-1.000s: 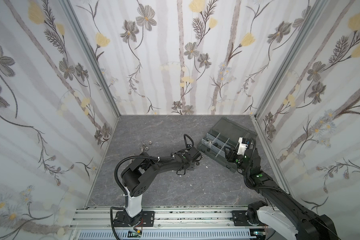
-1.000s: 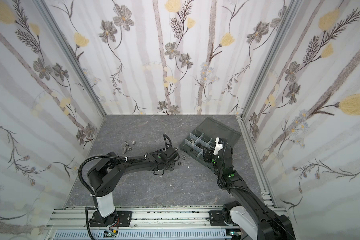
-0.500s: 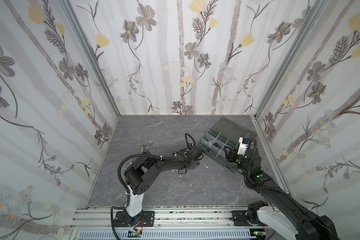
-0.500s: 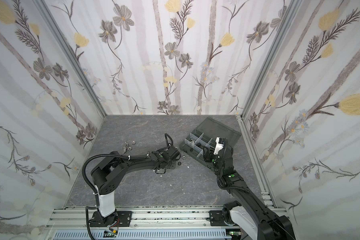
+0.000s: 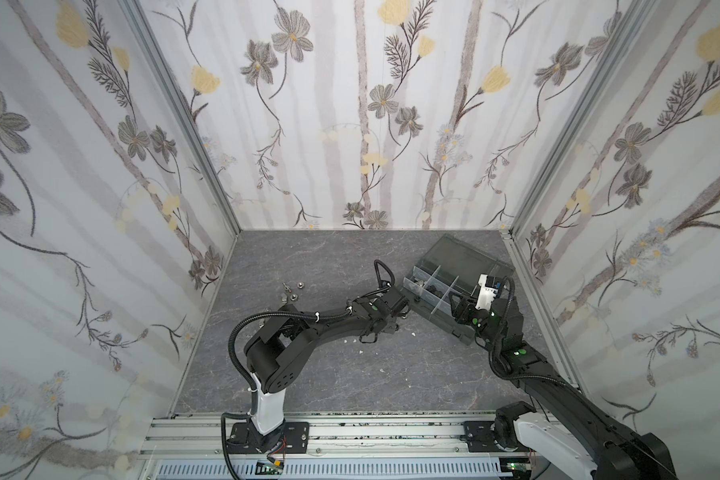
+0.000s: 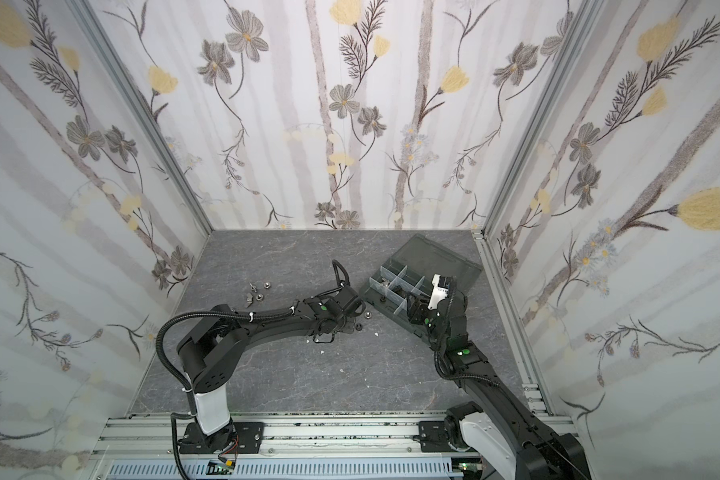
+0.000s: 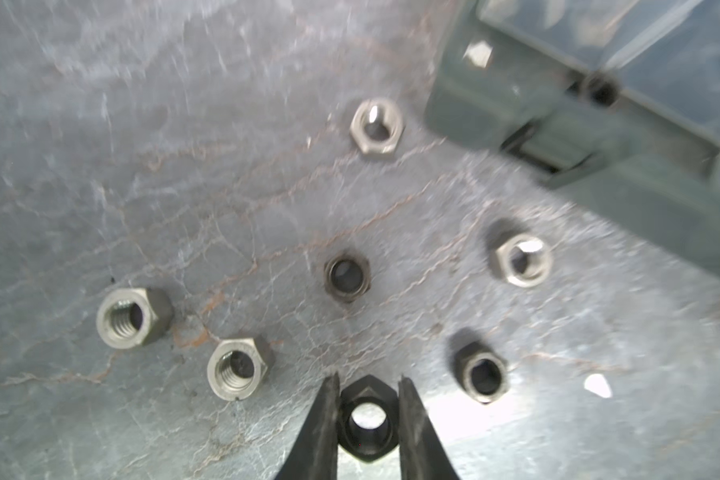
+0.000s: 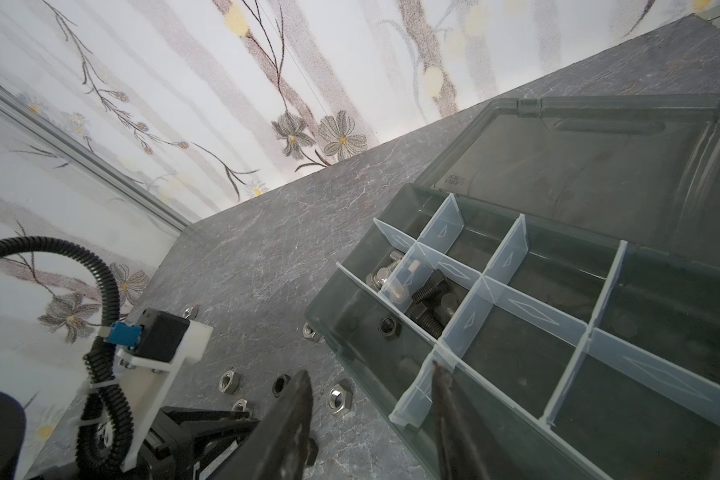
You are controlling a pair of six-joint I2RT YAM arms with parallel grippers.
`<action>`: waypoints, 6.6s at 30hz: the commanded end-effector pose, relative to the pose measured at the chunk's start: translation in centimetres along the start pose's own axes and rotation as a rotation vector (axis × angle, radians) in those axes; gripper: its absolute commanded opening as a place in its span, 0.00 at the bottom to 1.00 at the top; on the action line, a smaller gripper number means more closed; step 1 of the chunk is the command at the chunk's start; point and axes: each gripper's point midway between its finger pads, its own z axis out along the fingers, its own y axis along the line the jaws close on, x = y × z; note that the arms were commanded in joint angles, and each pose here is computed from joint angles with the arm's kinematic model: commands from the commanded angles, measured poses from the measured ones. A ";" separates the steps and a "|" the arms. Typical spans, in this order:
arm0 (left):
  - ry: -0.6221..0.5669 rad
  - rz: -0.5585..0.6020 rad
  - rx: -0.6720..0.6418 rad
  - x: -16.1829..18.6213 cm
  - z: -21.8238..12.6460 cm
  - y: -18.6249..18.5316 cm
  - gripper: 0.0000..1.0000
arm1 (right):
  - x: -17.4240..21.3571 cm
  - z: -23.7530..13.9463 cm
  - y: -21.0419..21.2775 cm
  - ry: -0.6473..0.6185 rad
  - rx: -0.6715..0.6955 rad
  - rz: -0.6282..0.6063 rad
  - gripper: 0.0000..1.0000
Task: Sort the screws and nuts into containers
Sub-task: 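Carry the black nut with the left gripper over the organizer compartment, then open the left gripper to drop the nut into the compartment, then withdraw the left gripper while the right gripper reaches to a black hex nut, then lower the right gripper onto the black hex nut and close it, then carry the black hex nut with the right gripper over an organizer compartment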
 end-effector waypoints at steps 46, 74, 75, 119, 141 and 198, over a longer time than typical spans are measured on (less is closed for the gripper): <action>-0.132 -0.010 0.154 -12.8 0.2 -6.4 0.43 | -0.7 -0.8 2.5 0.008 -0.110 0.013 0.48; -0.411 -0.202 0.201 -7.9 -15.6 6.7 0.57 | 11.9 4.0 8.5 0.505 0.023 -0.274 0.48; -0.405 -0.206 0.198 -7.4 -15.4 7.0 0.57 | 12.2 4.1 8.4 0.514 0.030 -0.280 0.49; -0.388 -0.248 0.165 -1.7 -15.0 11.6 0.70 | 20.0 8.9 6.9 0.688 0.163 -0.408 0.41; -0.384 -0.249 0.158 -1.9 -15.0 11.8 0.71 | 20.2 9.5 6.5 0.700 0.170 -0.428 0.22; -0.257 -0.258 0.170 3.6 -10.3 12.0 1.00 | 5.9 10.3 1.6 0.478 0.088 -0.162 0.14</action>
